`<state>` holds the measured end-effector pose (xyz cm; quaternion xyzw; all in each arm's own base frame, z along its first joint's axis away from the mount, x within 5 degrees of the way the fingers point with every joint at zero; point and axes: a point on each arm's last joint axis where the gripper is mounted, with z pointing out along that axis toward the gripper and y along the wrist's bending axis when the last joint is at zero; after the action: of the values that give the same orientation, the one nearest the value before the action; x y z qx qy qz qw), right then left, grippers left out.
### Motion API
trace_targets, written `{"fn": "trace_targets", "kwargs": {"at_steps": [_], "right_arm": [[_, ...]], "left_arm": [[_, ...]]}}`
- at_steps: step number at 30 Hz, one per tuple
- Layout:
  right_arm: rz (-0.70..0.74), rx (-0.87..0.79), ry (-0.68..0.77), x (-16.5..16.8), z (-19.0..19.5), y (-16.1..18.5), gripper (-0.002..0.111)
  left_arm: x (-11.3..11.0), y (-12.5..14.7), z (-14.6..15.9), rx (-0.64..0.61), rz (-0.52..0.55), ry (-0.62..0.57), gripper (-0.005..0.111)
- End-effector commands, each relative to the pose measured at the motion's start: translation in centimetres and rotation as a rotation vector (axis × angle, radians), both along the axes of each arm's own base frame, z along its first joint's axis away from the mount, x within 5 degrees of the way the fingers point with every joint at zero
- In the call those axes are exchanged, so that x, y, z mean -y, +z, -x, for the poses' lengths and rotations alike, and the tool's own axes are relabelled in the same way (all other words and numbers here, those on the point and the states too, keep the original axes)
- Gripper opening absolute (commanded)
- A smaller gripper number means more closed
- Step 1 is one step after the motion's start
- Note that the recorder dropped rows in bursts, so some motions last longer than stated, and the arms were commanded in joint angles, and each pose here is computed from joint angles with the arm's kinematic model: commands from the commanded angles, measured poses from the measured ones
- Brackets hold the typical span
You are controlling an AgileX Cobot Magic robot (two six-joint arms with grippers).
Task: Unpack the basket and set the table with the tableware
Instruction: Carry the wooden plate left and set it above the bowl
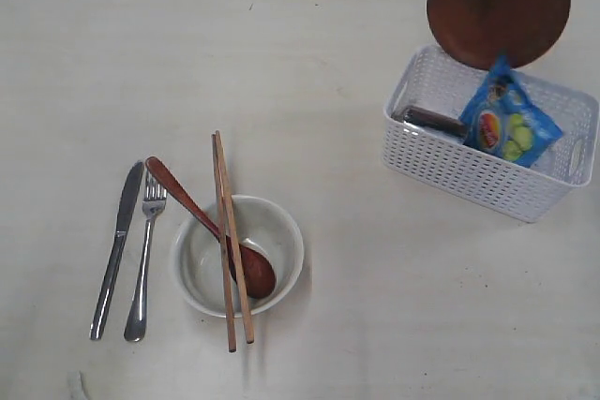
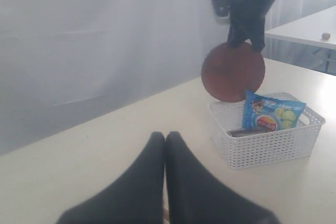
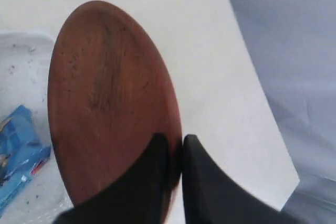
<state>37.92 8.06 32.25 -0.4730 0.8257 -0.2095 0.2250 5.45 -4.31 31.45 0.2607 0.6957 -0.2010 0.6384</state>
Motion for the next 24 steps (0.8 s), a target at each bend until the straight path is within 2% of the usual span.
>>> {"fn": "trace_targets", "kwargs": {"at_steps": [1, 5, 7, 10, 13, 17, 22, 24], "right_arm": [[-0.162, 0.138, -0.076, 0.1, 1.4, 3.6, 0.0], [-0.376, 0.13, -0.096, -0.9, 2.9, 5.2, 0.0], [-0.56, 0.081, -0.139, -2.0, 3.4, 5.4, 0.0], [-0.798, -0.075, -0.186, -3.8, 4.1, 5.1, 0.0], [-0.945, -0.244, -0.223, -5.3, 3.9, 3.8, 0.0], [-0.988, -0.332, -0.352, -6.9, 2.4, 0.9, 0.0], [-0.94, -0.416, -0.485, -11.6, 0.5, -5.8, 0.0], [-0.926, -0.446, -0.525, -12.3, -0.1, -8.0, 0.0]], "left_arm": [[0.0, 0.0, 0.0, -0.001, 0.013, 0.004, 0.0], [0.0, 0.0, 0.0, -0.001, 0.013, 0.004, 0.0], [0.0, 0.0, 0.0, -0.001, 0.013, 0.004, 0.0], [0.0, 0.0, 0.0, -0.001, 0.013, 0.004, 0.0], [0.0, 0.0, 0.0, -0.001, 0.013, 0.004, 0.0], [0.0, 0.0, 0.0, -0.001, 0.013, 0.004, 0.0], [0.0, -0.1, 0.0, -0.004, 0.01, 0.003, 0.0], [0.0, -0.1, 0.0, -0.004, 0.01, 0.003, 0.0]]}}
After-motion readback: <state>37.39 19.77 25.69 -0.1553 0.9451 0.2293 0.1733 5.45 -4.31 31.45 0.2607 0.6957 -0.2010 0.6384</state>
